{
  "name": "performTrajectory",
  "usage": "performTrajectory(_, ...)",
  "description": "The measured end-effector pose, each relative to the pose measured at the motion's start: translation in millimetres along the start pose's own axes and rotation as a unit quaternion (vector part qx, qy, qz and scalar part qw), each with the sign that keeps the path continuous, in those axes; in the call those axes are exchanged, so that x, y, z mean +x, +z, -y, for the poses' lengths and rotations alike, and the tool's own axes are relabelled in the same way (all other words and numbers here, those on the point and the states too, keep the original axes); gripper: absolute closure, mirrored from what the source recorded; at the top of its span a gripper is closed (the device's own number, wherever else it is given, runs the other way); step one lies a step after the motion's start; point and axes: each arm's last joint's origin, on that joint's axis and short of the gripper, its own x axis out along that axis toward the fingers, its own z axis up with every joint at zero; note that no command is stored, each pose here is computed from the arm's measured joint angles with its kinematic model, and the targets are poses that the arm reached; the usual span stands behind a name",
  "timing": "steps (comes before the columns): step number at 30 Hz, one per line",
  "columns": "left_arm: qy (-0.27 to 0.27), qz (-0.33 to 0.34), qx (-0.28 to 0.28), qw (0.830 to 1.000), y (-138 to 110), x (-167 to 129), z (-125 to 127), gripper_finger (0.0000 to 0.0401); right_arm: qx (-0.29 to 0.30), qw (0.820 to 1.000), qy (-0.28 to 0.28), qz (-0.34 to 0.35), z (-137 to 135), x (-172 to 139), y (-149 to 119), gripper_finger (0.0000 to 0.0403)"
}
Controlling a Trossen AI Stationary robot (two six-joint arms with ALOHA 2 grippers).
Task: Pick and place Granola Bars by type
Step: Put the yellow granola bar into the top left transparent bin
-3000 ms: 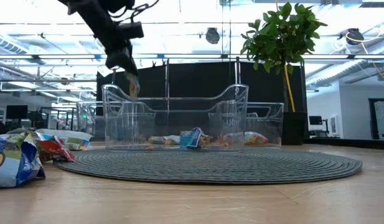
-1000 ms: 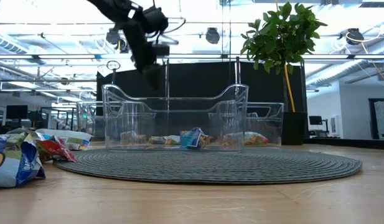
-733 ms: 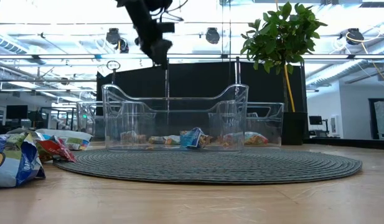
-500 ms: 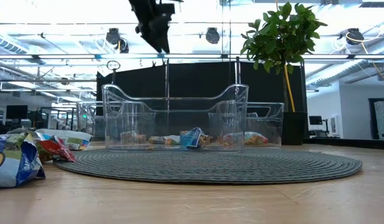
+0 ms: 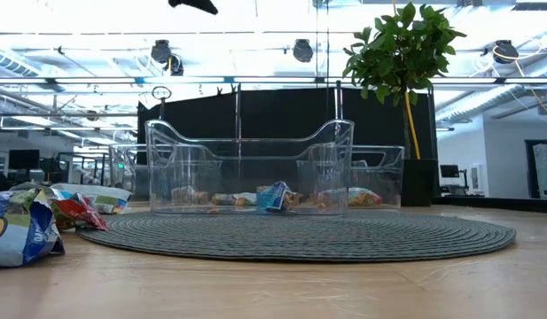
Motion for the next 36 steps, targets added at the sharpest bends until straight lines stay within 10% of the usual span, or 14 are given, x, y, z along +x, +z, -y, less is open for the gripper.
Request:
performTrajectory(16, -0.100, 0.065, 0.007, 0.993, -8.3, -63.8, 19.0, 0.0137, 0.015, 0.997, 0.042, 0.066, 16.5, -44.2, -114.9, 0.0232)
performTrajectory(36, -0.127, 0.098, 0.026, 0.987, -52.8, -116.8, 14.6, 0.0147, 0.039, 0.989, 0.023, 0.140, 25.8, -67.3, -188.6, 0.0232)
